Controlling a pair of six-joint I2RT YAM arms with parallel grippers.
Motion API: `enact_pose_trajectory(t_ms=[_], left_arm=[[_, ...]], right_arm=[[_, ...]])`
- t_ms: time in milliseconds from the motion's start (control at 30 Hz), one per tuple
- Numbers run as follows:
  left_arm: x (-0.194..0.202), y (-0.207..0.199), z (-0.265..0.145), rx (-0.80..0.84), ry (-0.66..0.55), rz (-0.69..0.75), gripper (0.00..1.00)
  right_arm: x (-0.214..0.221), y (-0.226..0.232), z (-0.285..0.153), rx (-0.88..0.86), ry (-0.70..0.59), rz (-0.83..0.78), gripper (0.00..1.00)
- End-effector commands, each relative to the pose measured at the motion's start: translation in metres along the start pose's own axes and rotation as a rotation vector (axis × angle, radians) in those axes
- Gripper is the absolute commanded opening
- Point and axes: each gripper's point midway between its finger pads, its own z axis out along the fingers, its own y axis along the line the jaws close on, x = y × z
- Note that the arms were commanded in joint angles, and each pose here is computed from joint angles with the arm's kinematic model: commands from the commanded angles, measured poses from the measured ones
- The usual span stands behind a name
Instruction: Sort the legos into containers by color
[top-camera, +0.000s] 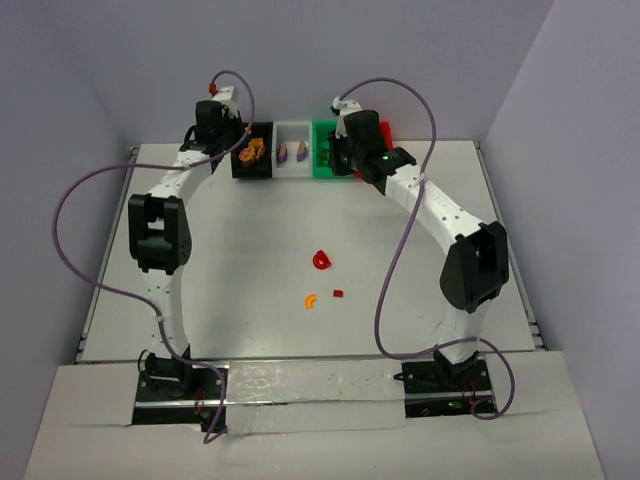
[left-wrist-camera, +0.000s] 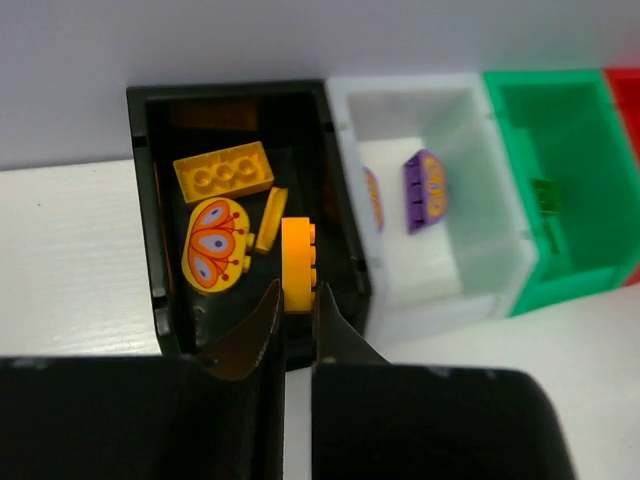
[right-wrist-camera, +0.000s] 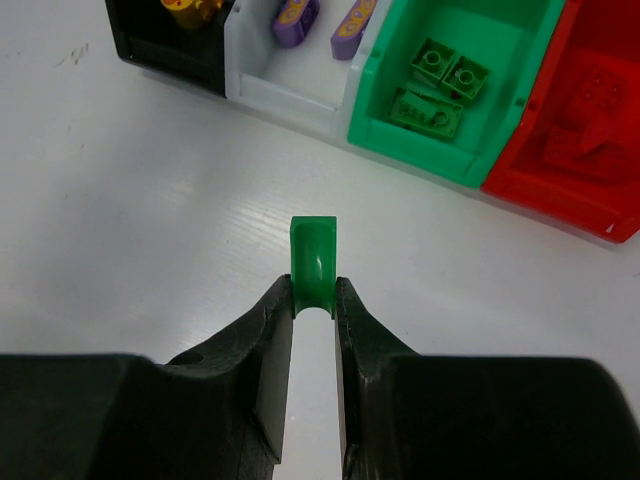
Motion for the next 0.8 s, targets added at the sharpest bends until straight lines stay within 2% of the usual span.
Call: enact_pose_trajectory(t_ms=[0, 233, 300, 433, 500, 567, 667, 733, 767], left_arm=[[-0.044, 0.011, 0.019, -0.013, -0.122, 0.033, 0.11], [-0.052, 0.011, 0.026, -0.012, -0.141, 0.047, 0.61], [-0.059, 0.011, 0.022, -0.018, -0.156, 0.052, 0.71], [-0.083, 0.008, 0.004, -0.036, -0.194, 0.055, 0.78], [-0.098, 0.004, -0.013, -0.036, -0.215, 0.048, 0.97], [-0.103, 0.001, -0.028, -0.024, -0.204, -0.009, 0.99], [-0.117, -0.019, -0.069, 0.094, -0.168, -0.097, 0.99], [-0.098, -0.015, -0.082, 0.088, -0.122, -0.134, 0.99], [-0.098, -0.014, -0.094, 0.083, -0.140, -0.131, 0.99]], right_arm=[[-0.034, -0.001, -0.006, -0.012, -0.102, 0.022, 0.00], [-0.041, -0.010, 0.010, 0.007, -0.114, 0.030, 0.00], [-0.047, -0.017, 0.019, 0.018, -0.122, 0.037, 0.00], [-0.054, -0.026, 0.039, 0.036, -0.127, 0.030, 0.00], [-0.061, -0.031, 0.053, 0.047, -0.139, 0.024, 0.00], [-0.057, -0.037, 0.070, 0.052, -0.127, 0.033, 0.00], [-0.045, -0.043, 0.107, 0.054, -0.098, 0.045, 0.00], [-0.048, -0.045, 0.118, 0.057, -0.113, 0.047, 0.00], [-0.046, -0.046, 0.124, 0.061, -0.116, 0.046, 0.00]])
